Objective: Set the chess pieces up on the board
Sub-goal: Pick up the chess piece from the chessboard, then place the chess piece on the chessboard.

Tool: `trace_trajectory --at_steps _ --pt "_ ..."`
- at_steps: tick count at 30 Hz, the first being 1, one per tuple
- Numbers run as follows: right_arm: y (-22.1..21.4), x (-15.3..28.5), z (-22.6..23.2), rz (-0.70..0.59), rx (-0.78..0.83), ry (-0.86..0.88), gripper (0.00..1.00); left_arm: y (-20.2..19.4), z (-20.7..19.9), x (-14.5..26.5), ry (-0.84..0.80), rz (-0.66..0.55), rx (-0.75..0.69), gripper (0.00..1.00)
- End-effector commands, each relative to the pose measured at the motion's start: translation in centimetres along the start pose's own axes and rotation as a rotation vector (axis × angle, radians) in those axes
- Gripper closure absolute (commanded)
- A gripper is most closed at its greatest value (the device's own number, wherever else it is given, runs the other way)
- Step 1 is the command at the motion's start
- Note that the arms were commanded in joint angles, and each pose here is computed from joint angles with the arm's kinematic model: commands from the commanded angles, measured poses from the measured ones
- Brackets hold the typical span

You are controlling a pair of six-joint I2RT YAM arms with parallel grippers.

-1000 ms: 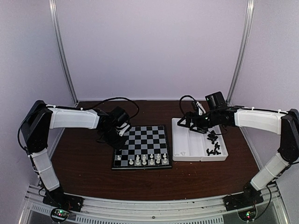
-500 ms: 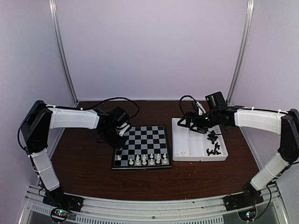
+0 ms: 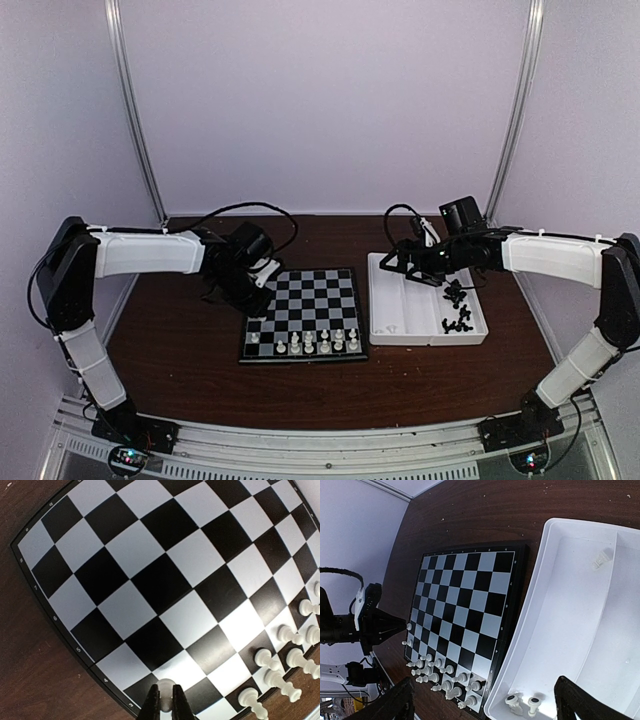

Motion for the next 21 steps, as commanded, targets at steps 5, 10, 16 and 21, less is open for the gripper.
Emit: trace_trajectory --at_steps 5,10,16,21 --pt "0.8 0.4 0.2 -0.034 0.003 0.006 0.04 0.4 -2.9 0.8 -0.158 -0.033 -0.072 0.98" --pt "0.7 0.3 0.1 -0.033 0.001 0.007 0.04 0.2 -4.0 0.6 -0.176 -0.023 -0.108 0.98" --pt "0.6 0.3 0.1 -0.03 0.0 0.007 0.04 -0.6 -4.7 0.2 -0.197 0.006 -0.117 0.97" --pt "0.5 0.3 0.1 -0.03 0.001 0.007 0.04 -1.2 -5.0 -0.2 -0.192 0.022 -0.124 0.97"
Point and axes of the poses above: each gripper's point midway between its finger pads, its own x axis back along the fingers, its own z axis along the line the jaws close on, y = z × x, the point moved 4 cm from there along x, back along the fingers, and after that the axes turned 6 degrees about x, right-handed, at the moved point
